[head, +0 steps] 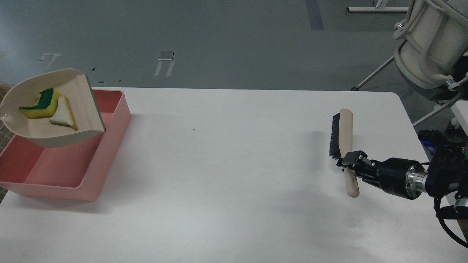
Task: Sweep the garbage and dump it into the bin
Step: 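Lift the dustpan with the left gripper and tip it over the pink bin, then bring the empty dustpan back and lower it onto the table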
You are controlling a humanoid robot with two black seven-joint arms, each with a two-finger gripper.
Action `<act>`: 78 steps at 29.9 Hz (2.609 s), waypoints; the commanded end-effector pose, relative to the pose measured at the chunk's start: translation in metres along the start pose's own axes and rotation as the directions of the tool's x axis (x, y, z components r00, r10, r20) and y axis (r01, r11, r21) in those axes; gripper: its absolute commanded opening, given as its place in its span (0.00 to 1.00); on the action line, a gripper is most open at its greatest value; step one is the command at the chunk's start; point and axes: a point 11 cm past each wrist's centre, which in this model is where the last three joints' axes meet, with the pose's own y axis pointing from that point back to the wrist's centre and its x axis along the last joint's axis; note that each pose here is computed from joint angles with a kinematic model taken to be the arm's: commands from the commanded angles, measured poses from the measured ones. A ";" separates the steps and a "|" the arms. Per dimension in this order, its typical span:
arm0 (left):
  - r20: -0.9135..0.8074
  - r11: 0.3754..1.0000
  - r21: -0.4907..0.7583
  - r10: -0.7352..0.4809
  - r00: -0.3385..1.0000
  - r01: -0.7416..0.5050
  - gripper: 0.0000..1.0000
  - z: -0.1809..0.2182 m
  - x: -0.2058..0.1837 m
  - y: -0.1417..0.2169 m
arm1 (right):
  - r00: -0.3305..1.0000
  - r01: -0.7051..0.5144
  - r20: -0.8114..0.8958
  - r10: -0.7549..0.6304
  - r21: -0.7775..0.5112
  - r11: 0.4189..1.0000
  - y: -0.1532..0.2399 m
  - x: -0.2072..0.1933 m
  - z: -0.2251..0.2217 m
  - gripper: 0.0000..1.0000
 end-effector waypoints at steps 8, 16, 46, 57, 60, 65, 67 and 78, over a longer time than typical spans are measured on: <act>0.186 0.997 0.072 -0.030 0.982 0.017 0.00 0.016 0.026 0.000 | 1.000 -0.002 -0.001 0.002 0.006 1.000 0.000 0.001 -0.002 0.00; 0.320 0.995 0.087 -0.078 0.944 0.053 0.00 0.043 0.034 -0.011 | 1.000 -0.005 0.006 0.005 0.018 1.000 -0.001 0.001 -0.004 0.00; 0.814 0.966 0.147 -0.240 0.529 0.213 0.00 0.145 0.005 -0.058 | 1.000 -0.008 0.026 0.007 0.038 0.999 -0.006 0.000 -0.007 0.00; 0.831 0.985 0.032 -0.122 0.543 0.171 0.00 0.165 0.009 -0.062 | 0.999 -0.020 0.033 0.018 0.046 0.999 -0.004 0.004 -0.008 0.00; 0.797 0.976 -0.016 -0.118 0.592 0.216 0.00 0.178 -0.007 -0.066 | 0.999 -0.028 0.033 0.026 0.052 0.998 -0.003 0.007 -0.010 0.00; 0.699 0.923 -0.102 -0.198 0.687 0.370 0.00 0.199 -0.057 -0.070 | 0.998 -0.050 0.028 0.048 0.053 0.997 0.003 0.013 -0.011 0.00; 0.664 0.903 -0.123 -0.234 0.711 0.412 0.00 0.199 -0.074 -0.068 | 0.998 -0.059 0.023 0.058 0.040 0.997 0.007 0.017 -0.008 0.00; 0.357 0.874 -0.111 -0.409 0.840 0.473 0.00 0.128 -0.172 -0.076 | 0.997 -0.077 0.004 0.077 -0.007 0.997 0.017 0.024 0.004 0.00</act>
